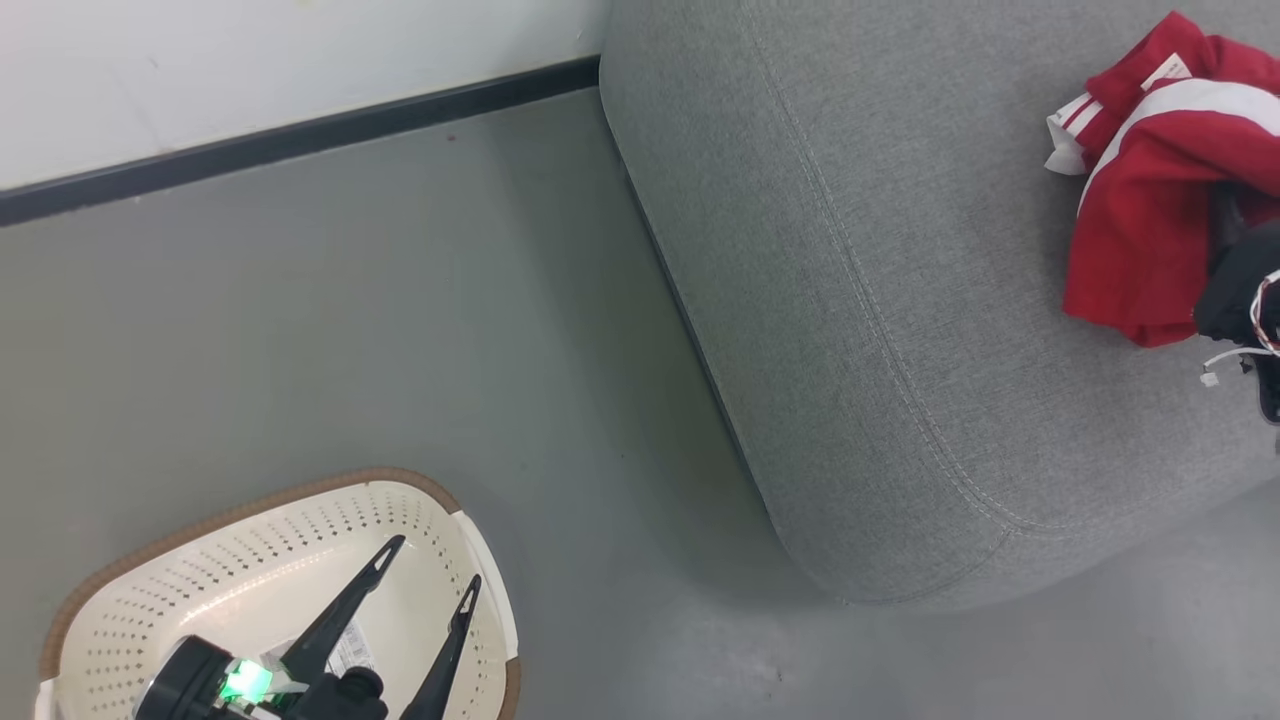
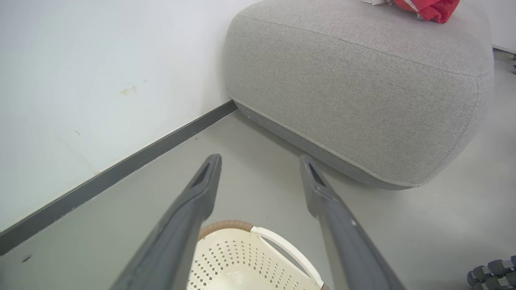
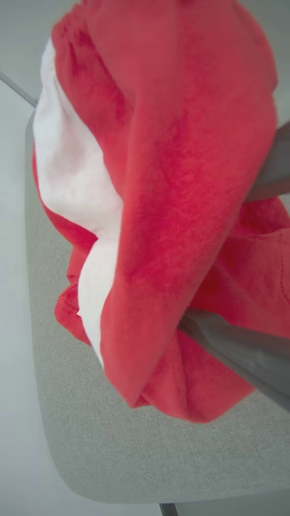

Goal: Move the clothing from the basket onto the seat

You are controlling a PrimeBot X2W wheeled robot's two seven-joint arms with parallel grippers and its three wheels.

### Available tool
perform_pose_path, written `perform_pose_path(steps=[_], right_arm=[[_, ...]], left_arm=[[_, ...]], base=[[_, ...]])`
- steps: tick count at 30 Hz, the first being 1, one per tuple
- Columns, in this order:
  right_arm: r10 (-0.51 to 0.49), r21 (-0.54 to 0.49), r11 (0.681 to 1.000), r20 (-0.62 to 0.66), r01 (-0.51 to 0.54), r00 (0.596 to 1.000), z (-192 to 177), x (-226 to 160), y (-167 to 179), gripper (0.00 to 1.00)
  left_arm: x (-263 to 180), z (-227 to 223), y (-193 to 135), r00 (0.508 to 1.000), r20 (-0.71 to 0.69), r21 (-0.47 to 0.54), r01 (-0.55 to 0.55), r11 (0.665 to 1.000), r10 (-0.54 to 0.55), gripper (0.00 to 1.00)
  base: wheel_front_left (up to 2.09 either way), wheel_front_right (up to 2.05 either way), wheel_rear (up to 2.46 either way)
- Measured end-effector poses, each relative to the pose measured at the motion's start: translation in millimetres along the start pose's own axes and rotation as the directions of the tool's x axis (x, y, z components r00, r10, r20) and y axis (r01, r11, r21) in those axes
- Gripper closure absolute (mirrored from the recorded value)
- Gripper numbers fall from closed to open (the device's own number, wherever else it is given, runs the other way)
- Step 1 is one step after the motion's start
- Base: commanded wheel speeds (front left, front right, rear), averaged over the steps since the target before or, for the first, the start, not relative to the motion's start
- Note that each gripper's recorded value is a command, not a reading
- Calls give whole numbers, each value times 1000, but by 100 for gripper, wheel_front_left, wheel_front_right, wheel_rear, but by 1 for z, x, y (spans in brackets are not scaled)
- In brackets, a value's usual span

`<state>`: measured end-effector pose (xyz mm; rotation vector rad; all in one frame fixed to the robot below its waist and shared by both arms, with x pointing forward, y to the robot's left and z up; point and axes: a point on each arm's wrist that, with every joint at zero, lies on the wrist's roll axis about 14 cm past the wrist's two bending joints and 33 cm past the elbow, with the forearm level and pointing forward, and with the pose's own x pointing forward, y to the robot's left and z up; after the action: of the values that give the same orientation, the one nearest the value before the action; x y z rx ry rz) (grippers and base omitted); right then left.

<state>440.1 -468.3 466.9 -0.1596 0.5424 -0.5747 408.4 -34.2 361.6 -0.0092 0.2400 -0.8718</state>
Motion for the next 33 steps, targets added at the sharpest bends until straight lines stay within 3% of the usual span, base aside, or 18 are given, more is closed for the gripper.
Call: perform_pose_path(steps=[18, 27, 33], right_arm=[[171, -106, 983, 210, -152, 963, 33, -39, 48, 0], [256, -154, 966, 434, -209, 864, 74, -75, 65, 0], [299, -161, 954, 499, -252, 813, 80, -96, 78, 0]], left_arm=[[3, 44, -20, 996, 84, -8, -29, 1000, 30, 0], [-5, 69, -27, 988, 129, -3, -80, 997, 79, 0], [-13, 85, -26, 979, 162, 1, -125, 992, 123, 0]], base=[[0, 0, 0], [0, 0, 0], [0, 0, 0]])
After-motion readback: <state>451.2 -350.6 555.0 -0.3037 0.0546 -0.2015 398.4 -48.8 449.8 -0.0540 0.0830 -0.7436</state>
